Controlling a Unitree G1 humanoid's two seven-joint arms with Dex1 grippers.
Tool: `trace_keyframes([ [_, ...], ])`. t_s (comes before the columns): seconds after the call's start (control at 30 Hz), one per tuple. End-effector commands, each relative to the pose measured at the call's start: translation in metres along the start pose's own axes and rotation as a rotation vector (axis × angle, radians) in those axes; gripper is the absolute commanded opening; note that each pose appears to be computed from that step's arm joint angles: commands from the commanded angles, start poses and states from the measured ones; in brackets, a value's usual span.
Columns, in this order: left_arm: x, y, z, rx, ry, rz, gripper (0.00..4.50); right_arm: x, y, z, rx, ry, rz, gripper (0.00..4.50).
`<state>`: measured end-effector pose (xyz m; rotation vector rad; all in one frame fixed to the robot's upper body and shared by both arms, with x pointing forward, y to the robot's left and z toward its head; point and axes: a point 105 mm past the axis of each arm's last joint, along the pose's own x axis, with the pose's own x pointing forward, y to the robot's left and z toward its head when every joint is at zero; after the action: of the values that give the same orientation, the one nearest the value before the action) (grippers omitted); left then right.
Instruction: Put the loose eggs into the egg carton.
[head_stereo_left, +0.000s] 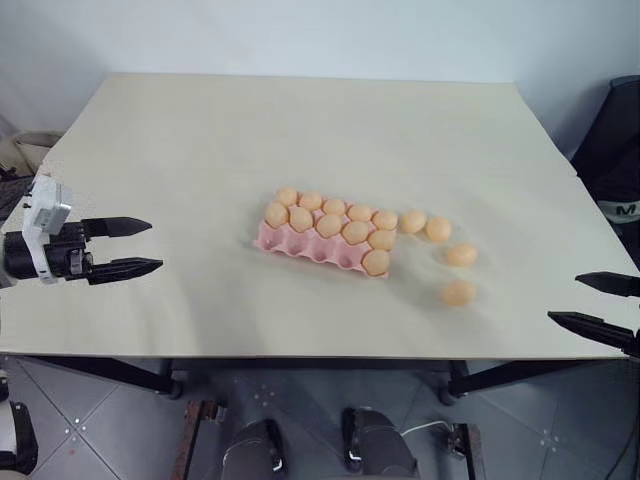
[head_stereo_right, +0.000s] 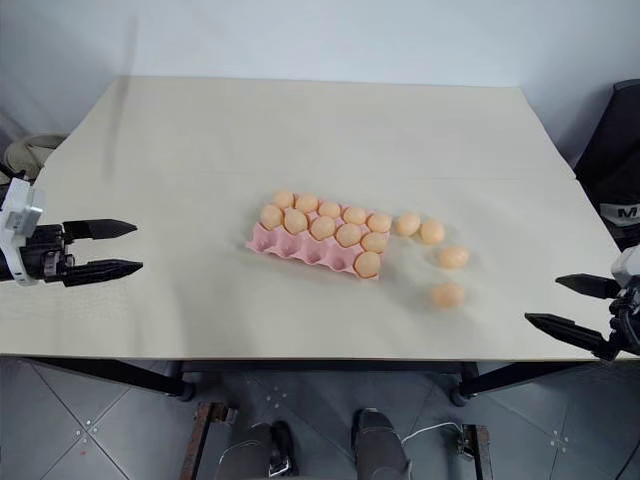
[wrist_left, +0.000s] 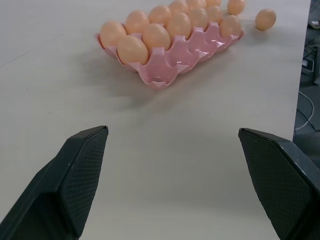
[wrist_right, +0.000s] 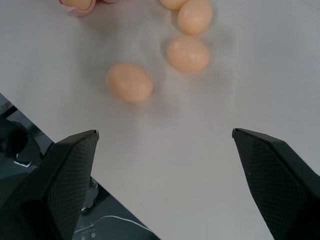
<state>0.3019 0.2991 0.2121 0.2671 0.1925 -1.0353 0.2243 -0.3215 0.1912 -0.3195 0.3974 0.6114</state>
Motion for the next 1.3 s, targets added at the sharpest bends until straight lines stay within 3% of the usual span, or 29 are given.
trace_keyframes([
  [0.03, -0.003, 0.008, 0.013, 0.051, -0.021, 0.032, 4.44, -0.006, 0.001, 0.009, -0.018, -0.044, -0.027, 4.5],
  [0.4, 0.004, 0.009, 0.015, 0.155, -0.049, 0.023, 4.44, 0.005, 0.008, 0.013, 0.016, -0.047, -0.097, 4.5],
  [0.57, 0.004, -0.005, 0.026, 0.146, -0.195, -0.114, 4.44, 0.015, 0.02, 0.017, 0.072, -0.086, -0.106, 4.5],
  [0.9, 0.008, -0.017, 0.037, 0.224, -0.306, -0.197, 4.44, 0.031, 0.041, 0.017, 0.092, -0.132, -0.178, 4.5],
  [1.3, 0.028, -0.033, 0.034, 0.344, -0.356, -0.294, 4.44, 0.076, 0.051, 0.008, 0.115, -0.152, -0.321, 4.5],
])
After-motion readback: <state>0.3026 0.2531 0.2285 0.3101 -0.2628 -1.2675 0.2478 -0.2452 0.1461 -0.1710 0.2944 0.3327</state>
